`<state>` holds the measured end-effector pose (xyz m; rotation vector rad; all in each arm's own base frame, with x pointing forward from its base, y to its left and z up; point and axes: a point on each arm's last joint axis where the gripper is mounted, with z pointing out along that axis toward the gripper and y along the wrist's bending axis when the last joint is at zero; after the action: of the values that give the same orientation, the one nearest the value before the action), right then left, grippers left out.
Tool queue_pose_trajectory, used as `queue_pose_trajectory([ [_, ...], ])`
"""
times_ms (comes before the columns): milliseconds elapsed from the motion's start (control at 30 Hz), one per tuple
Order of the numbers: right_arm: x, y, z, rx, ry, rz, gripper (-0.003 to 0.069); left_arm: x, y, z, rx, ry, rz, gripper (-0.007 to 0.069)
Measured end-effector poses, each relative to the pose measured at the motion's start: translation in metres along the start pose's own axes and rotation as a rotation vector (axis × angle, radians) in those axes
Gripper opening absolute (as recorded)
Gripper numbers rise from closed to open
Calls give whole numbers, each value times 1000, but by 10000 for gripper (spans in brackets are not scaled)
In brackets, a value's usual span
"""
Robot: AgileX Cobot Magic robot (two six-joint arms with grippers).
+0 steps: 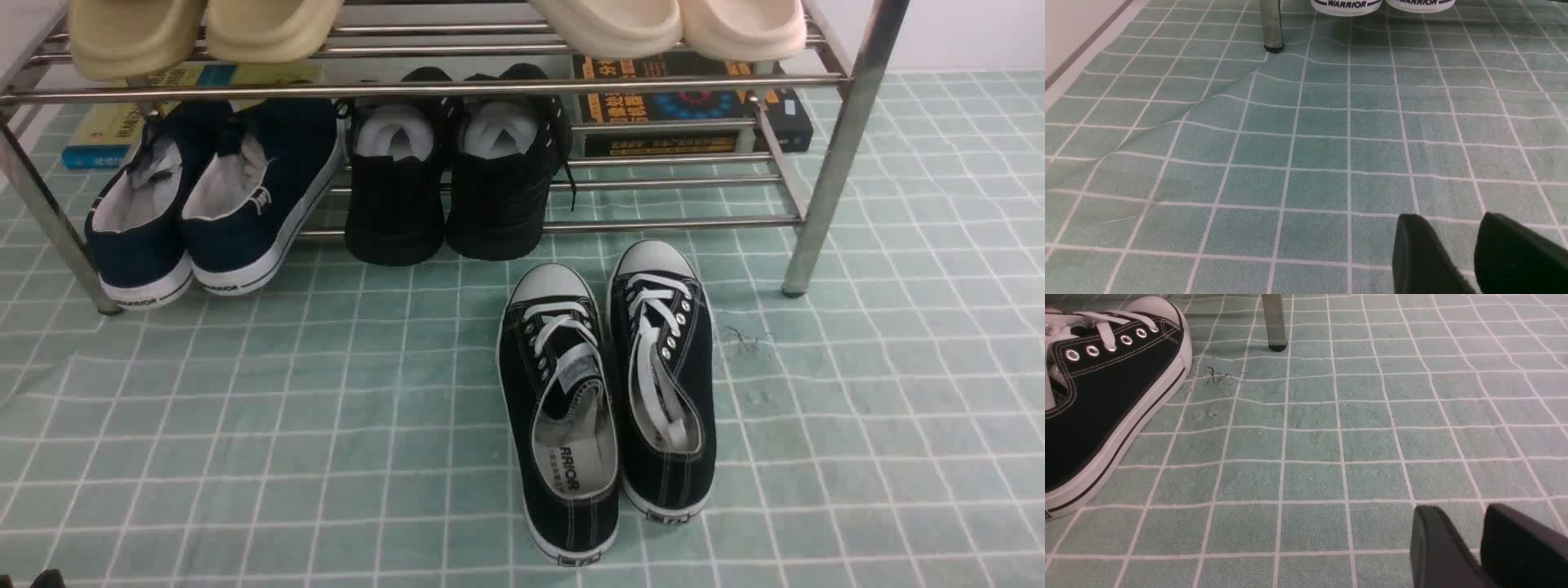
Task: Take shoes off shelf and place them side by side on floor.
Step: 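Grasp the leftmost shoe on the bottom shelf of the shoe rack with the left gripper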
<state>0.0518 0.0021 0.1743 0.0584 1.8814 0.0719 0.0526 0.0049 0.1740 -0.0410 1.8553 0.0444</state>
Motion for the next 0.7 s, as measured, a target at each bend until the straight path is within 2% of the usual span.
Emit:
queue_pose_trajectory([
  [433, 0, 0, 0, 0, 0, 0, 214, 0, 1, 0, -6, -1, 15, 242],
  [700, 0, 0, 0, 0, 0, 0, 224, 0, 4, 0, -49, -1, 124, 242],
])
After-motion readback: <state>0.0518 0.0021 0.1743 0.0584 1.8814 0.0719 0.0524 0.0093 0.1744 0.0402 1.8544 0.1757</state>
